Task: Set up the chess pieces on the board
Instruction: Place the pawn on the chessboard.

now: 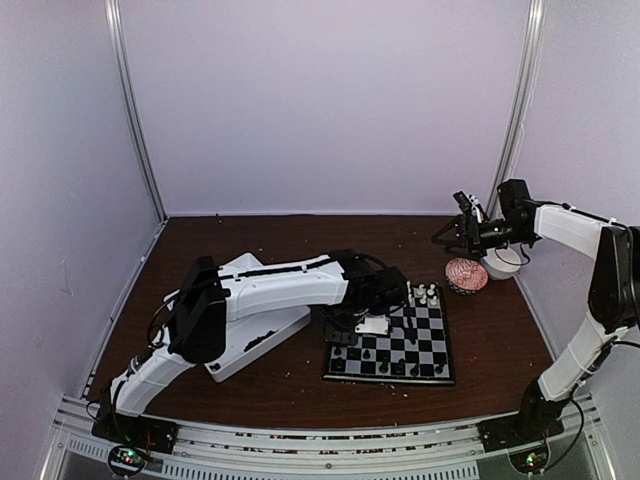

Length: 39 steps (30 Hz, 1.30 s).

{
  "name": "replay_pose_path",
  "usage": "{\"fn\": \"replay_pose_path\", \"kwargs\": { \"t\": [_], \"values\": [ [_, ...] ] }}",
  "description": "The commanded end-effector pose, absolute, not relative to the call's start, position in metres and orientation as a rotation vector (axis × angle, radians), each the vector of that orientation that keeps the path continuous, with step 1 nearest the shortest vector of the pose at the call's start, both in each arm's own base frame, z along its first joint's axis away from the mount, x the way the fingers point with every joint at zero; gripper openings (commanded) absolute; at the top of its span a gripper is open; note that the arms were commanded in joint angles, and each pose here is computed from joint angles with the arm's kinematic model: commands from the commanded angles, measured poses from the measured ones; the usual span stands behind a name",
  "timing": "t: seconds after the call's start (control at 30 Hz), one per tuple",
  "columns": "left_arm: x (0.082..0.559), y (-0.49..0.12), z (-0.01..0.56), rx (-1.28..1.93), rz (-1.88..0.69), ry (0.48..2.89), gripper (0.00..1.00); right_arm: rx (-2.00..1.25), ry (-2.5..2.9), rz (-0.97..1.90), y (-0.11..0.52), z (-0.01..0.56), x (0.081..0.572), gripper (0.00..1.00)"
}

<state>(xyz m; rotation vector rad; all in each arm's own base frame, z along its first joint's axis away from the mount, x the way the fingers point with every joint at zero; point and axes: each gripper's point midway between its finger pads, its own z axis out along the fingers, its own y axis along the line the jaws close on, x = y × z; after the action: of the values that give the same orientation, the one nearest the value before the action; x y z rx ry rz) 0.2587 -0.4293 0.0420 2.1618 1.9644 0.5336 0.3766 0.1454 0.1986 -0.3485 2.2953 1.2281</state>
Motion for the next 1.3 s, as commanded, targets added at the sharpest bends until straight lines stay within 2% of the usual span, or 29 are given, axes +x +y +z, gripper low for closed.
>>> {"fn": "replay_pose_path", "kwargs": {
  "t": [0.0, 0.2, 0.6, 0.97, 1.1, 1.23, 1.27],
  "values": [
    [0.258, -0.444, 0.038, 2.166, 0.488, 1.932, 0.06, -0.331, 2.288, 1.267, 0.144, 0.197, 0.378, 1.0],
    [0.261, -0.447, 0.042, 2.144, 0.495, 1.921, 0.15, -0.32, 2.29, 1.277, 0.142, 0.195, 0.378, 1.0],
    [0.267, -0.45, 0.052, 2.099, 0.523, 1.897, 0.21, -0.303, 2.297, 1.312, 0.142, 0.191, 0.379, 1.0],
    [0.265, -0.464, 0.119, 1.932, 0.329, 1.849, 0.28, -0.318, 2.283, 1.277, 0.14, 0.2, 0.379, 1.0],
    [0.266, -0.449, 0.17, 1.753, 0.208, 1.862, 0.29, -0.445, 2.254, 1.075, 0.134, 0.221, 0.375, 0.99],
    [0.292, -0.406, 0.222, 1.376, -0.021, 1.948, 0.32, -0.7, 2.218, 0.744, 0.145, 0.238, 0.36, 1.0],
    [0.296, -0.388, 0.214, 1.291, -0.079, 2.01, 0.33, -0.803, 2.22, 0.676, 0.156, 0.236, 0.353, 1.0]
  ]
}}
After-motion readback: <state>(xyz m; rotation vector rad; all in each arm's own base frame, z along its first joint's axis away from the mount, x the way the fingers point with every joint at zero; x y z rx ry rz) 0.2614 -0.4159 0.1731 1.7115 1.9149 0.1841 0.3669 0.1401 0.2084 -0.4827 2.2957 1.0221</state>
